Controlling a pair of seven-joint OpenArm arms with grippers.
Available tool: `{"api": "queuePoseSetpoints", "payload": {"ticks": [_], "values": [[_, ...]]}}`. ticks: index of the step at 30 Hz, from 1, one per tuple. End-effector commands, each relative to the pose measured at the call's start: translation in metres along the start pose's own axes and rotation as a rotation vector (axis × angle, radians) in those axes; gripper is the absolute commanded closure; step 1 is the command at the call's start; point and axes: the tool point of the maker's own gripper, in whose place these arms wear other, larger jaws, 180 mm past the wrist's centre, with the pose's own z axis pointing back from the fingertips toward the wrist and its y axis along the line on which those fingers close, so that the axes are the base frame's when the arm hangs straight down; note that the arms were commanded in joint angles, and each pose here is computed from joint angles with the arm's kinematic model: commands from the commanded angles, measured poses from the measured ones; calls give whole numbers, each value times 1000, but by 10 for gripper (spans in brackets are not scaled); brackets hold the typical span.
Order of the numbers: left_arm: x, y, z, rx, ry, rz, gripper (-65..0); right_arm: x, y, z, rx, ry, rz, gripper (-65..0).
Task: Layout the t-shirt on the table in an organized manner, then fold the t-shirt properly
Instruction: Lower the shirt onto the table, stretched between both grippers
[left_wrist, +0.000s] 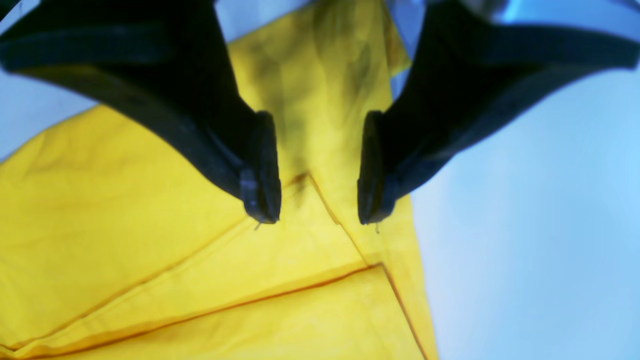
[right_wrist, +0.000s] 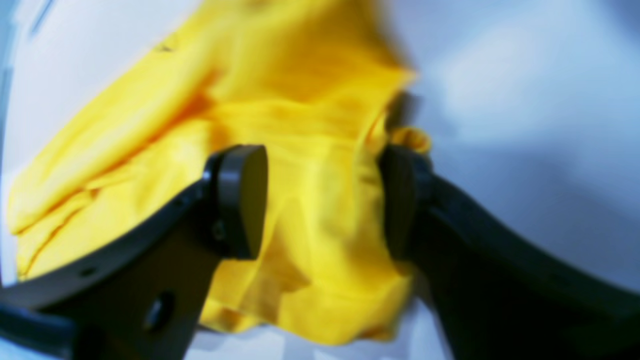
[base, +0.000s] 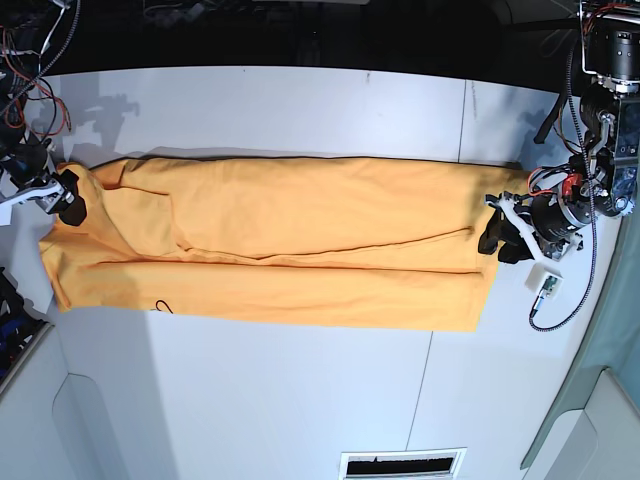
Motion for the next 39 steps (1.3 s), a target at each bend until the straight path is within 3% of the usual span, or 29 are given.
{"api": "queuePoseSetpoints", "payload": {"ticks": [1,11,18,21,26,30,39], "values": [[20,5,3,8,-54,-10,-289,29,-5,7,-12,-64,32,-349],[18,5,3,10,-49,-14,-290,87,11,-7,-60,-170,151,-349],[20,13,3,54,-52,10,-290,66,13,-30,-106,-84,224,-349],[25,14,3,55,-66,7,-290,66,17,-33,-96,-101,229,-349],[47,23,2,88,-121,11,-290,70,24,-34,-68,-117,215,-164],[60,36,-4,121,-161,31,-290,67,29,-35,-44,-112,227,-82],[32,45,-56,120,-54,224,-290,61,29,-36,-43,-85,222,-63]]}}
